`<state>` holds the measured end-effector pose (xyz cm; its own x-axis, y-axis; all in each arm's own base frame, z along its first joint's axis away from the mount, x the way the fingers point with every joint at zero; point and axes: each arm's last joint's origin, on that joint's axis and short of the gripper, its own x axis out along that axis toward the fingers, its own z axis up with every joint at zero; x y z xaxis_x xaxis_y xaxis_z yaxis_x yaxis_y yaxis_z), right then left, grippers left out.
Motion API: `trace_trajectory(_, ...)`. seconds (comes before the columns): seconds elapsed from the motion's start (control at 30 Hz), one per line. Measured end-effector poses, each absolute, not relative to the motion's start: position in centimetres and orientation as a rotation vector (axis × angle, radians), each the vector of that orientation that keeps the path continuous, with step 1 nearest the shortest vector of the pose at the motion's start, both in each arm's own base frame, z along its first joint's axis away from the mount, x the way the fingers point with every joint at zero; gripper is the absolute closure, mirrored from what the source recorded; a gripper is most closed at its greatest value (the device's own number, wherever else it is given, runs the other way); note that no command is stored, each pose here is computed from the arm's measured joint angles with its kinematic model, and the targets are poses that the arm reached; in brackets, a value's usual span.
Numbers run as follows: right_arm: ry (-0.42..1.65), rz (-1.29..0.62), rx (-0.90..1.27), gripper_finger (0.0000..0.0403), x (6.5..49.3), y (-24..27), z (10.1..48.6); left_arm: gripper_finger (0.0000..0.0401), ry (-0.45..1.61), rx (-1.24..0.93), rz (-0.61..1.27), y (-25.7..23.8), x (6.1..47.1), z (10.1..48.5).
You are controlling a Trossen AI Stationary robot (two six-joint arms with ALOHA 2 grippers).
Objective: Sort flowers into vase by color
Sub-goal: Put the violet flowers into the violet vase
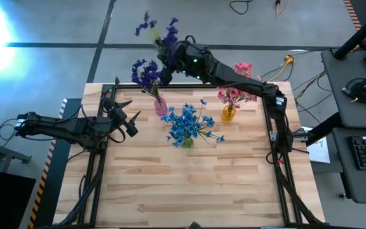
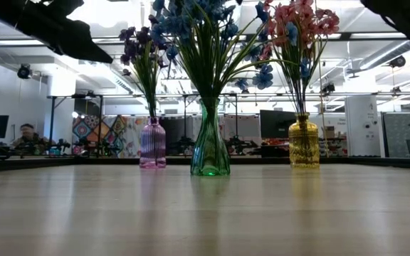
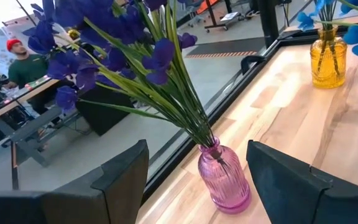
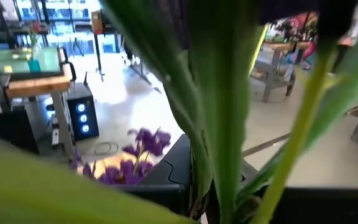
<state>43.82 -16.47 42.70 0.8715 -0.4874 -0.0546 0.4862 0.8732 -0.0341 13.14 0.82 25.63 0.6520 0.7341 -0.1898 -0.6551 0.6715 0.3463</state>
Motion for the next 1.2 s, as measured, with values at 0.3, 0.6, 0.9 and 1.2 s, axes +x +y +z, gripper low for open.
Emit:
trace_trajectory(0.3, 0.118, -0.439, -0.011, 0.039, 44.6, -16.7, 40.9, 0.0146, 0.293, 0.186, 0.706, 0.6, 13.5, 24.8)
trace_trajectory(0.6, 0.181, -0.416, 0.011, 0.039, 45.0, -16.6, 38.7, 0.0146, 0.083, 0.118, 0.634, 0.8, 14.4, 20.8)
trace_trajectory(0.9, 0.148, -0.388, -0.001, 0.039, 45.6, -16.4, 37.3, 0.0146, 0.07, 0.107, 0.651, 1.7, 15.2, 18.0)
trace_trajectory(1.2, 0.104, -0.387, -0.032, 0.039, 44.8, -16.2, 35.7, 0.0145, 0.138, 0.065, 0.683, 3.8, 17.0, 16.1)
